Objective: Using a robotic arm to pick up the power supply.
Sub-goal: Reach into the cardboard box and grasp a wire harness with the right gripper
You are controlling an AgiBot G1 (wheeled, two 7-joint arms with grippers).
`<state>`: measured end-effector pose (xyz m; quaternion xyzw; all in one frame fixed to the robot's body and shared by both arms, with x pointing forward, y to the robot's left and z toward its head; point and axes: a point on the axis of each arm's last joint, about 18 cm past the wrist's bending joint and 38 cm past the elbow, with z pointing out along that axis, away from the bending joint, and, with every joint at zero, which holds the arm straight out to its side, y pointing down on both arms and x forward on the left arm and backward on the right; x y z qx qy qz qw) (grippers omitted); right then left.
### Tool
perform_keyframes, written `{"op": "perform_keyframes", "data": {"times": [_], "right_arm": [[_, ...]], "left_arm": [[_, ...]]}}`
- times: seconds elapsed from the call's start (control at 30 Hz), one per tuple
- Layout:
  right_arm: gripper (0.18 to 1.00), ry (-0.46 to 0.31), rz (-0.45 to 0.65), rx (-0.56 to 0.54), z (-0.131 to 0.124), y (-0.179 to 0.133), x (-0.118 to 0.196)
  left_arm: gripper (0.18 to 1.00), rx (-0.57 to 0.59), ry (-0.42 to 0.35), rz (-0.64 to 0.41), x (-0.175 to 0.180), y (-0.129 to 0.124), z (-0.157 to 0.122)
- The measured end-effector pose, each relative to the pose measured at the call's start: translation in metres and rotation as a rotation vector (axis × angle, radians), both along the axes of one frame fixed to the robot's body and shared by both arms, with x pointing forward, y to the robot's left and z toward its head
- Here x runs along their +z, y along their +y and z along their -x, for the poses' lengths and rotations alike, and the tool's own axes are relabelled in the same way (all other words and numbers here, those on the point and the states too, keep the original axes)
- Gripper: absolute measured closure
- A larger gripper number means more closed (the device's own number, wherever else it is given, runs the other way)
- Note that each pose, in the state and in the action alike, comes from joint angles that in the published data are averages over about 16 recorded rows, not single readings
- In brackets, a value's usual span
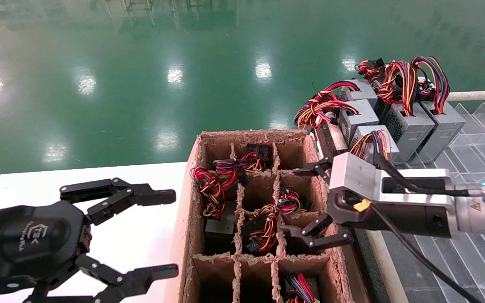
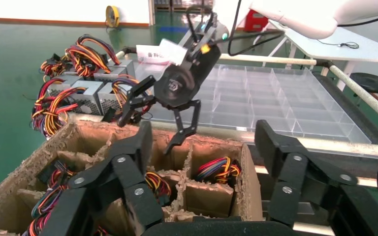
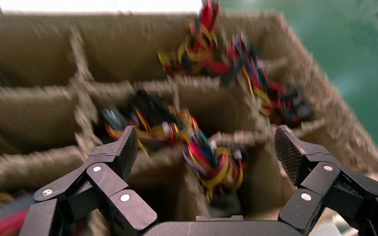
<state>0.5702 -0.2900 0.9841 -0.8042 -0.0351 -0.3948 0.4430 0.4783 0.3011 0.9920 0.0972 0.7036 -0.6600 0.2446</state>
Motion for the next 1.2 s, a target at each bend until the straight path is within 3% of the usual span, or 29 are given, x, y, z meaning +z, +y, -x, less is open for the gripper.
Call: {"op": "perform_keyframes", "data": {"times": [0.37, 0.6, 0.9, 1.2], "right_arm": [[0.219, -0.002, 0.05, -0.073, -0.016, -0.002, -0.003], [0.295, 0.0, 0.046, -0.091, -0.022, 0.0, -0.005], [0.471, 0.009, 0.033, -0.109, -0.031, 0.0, -0.007], [0.671, 0.025, 0.008, -0.109, -0.038, 0.002, -0.011]], "left_arm": [[0.581, 0.0, 0.0, 0.0, 0.0, 0.0, 0.0], [0.744, 0.0, 0.0, 0.0, 0.0, 0.0, 0.0], [0.907, 0.0, 0.0, 0.0, 0.0, 0.0, 0.0], [0.975, 0.0, 0.0, 0.0, 0.0, 0.0, 0.0]]}}
